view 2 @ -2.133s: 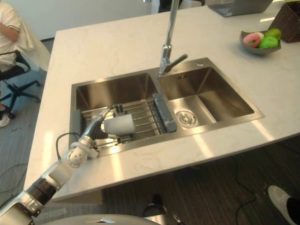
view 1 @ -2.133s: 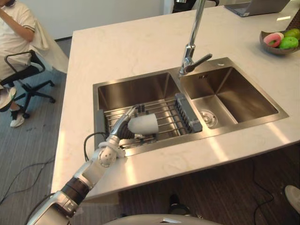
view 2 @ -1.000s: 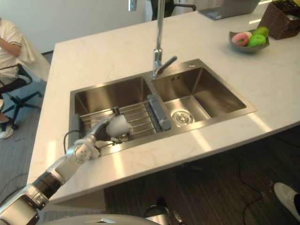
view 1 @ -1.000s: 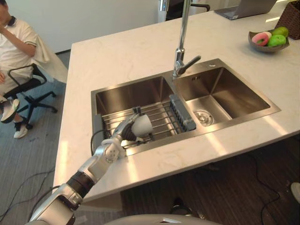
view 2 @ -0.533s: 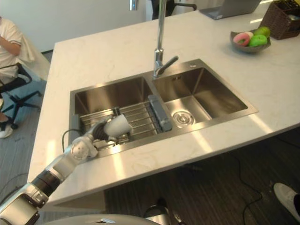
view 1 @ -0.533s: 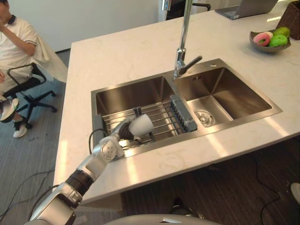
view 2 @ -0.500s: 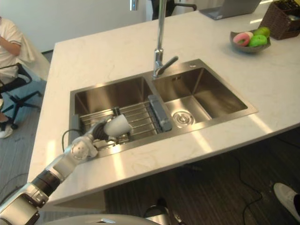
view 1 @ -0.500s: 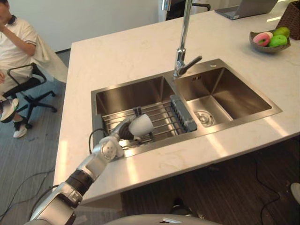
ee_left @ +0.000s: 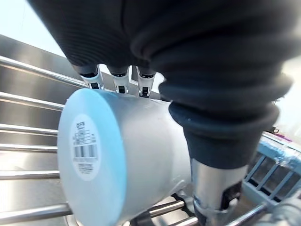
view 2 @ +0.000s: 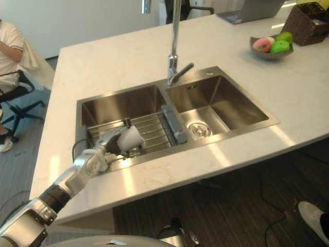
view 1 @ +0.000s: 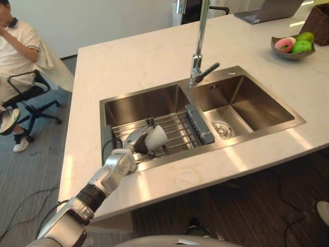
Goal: Walk over to the sink, pick up the cup, carry it to the dishwasher, place the cup inside the dishwasher, then close the dishwasher door
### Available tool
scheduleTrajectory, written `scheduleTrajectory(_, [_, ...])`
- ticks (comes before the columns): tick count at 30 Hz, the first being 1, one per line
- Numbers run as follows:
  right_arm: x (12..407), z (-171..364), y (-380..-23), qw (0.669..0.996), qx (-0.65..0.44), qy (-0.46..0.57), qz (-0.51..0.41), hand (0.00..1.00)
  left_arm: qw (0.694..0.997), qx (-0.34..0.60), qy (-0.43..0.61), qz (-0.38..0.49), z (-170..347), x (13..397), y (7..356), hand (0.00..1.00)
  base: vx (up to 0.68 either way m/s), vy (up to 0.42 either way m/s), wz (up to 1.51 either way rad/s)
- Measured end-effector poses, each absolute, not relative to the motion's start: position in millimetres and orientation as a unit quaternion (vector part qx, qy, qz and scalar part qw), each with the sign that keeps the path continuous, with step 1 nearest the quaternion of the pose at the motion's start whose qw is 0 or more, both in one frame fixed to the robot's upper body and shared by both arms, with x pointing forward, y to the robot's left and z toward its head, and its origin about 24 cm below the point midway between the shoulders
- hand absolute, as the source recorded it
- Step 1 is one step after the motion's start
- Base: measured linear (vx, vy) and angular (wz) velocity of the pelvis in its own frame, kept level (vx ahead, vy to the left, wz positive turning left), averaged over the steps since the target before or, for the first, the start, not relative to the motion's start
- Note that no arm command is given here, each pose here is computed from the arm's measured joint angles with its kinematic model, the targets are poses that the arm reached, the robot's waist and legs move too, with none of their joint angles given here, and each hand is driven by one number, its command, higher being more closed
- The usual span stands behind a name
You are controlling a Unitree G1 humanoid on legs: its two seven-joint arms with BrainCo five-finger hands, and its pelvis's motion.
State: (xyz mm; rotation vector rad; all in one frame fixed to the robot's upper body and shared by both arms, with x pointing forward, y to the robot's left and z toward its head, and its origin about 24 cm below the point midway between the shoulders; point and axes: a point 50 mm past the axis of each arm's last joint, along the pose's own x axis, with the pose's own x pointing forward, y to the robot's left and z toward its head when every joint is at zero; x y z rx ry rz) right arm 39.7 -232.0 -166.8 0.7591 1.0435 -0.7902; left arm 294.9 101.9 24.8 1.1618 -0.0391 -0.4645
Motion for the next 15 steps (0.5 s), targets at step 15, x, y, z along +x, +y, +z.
scheduleTrajectory(15, [41.2,-167.4,-228.9,0.726,0.348,0.475,-0.356,0.0,0.699,0.693,0.026,-0.178,17.3,300.7,117.6,0.0,0.0,0.0,0.0])
